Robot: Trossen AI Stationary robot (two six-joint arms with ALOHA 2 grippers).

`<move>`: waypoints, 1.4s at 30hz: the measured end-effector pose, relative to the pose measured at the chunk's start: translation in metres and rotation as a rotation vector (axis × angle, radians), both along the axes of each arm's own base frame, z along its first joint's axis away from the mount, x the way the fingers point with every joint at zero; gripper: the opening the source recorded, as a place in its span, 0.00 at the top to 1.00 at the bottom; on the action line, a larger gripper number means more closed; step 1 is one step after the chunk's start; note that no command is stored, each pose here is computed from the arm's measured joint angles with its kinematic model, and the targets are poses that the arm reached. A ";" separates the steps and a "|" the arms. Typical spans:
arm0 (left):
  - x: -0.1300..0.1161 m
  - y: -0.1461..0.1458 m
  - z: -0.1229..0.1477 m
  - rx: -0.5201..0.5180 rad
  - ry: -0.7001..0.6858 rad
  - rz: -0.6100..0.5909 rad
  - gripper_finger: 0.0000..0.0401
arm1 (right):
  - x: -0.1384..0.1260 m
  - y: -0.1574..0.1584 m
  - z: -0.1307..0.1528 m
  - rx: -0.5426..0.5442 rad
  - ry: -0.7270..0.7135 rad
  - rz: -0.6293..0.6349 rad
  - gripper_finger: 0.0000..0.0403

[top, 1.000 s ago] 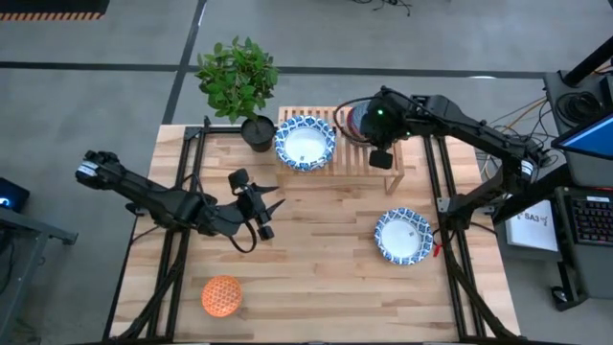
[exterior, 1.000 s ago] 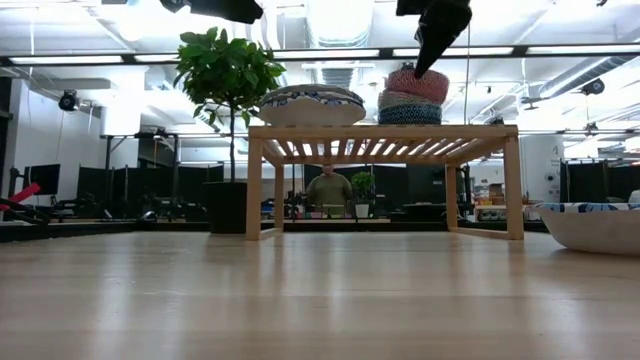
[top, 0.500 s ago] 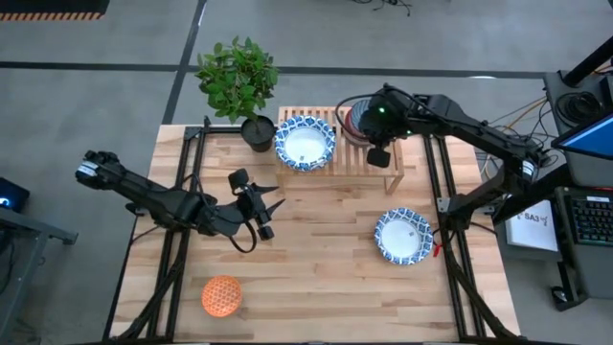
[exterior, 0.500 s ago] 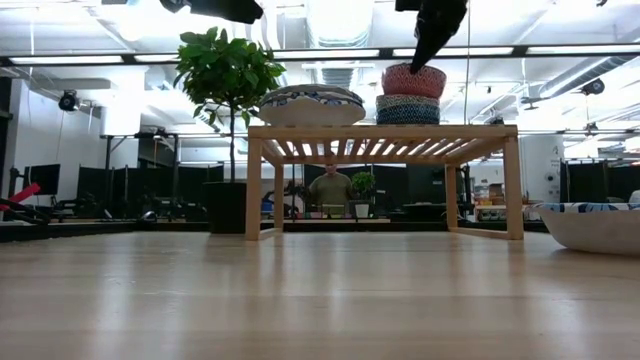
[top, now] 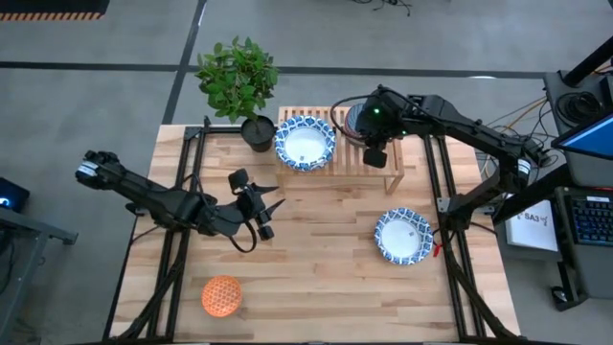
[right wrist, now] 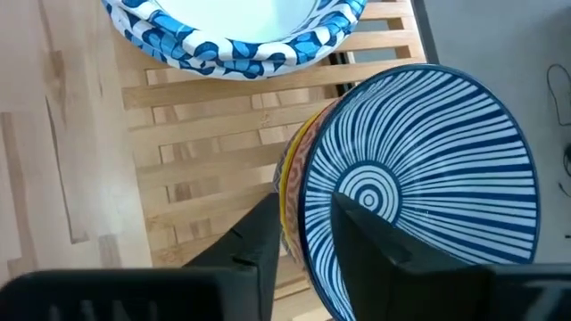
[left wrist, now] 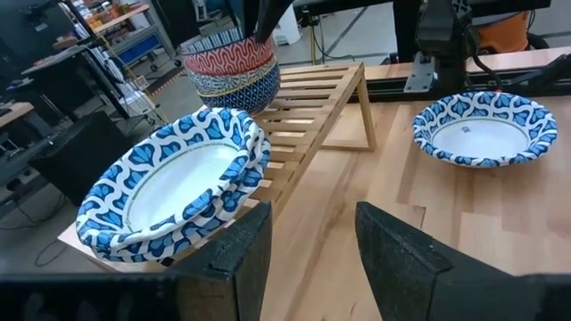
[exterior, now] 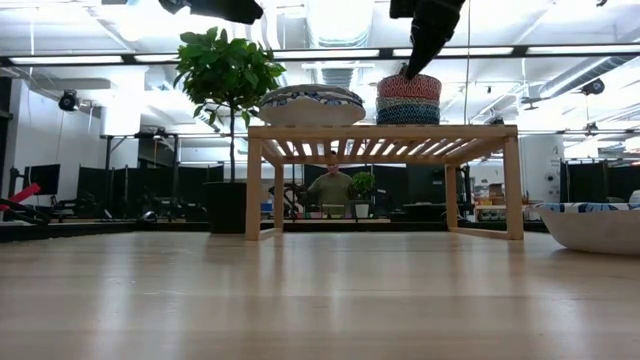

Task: Place and stack bowls onto a shelf
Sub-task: Stack the blue pattern bowl on top of the other blue pattern bowl on the shelf

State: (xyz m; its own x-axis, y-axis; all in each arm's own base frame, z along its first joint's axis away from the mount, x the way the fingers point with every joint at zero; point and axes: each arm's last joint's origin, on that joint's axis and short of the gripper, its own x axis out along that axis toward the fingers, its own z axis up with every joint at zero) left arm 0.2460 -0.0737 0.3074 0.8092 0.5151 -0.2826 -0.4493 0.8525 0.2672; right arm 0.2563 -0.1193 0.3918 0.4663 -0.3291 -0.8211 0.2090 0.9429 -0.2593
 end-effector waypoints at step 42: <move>-0.019 -0.009 -0.043 -0.351 0.156 0.169 0.64 | -0.032 0.167 -0.074 0.690 0.125 -0.313 0.78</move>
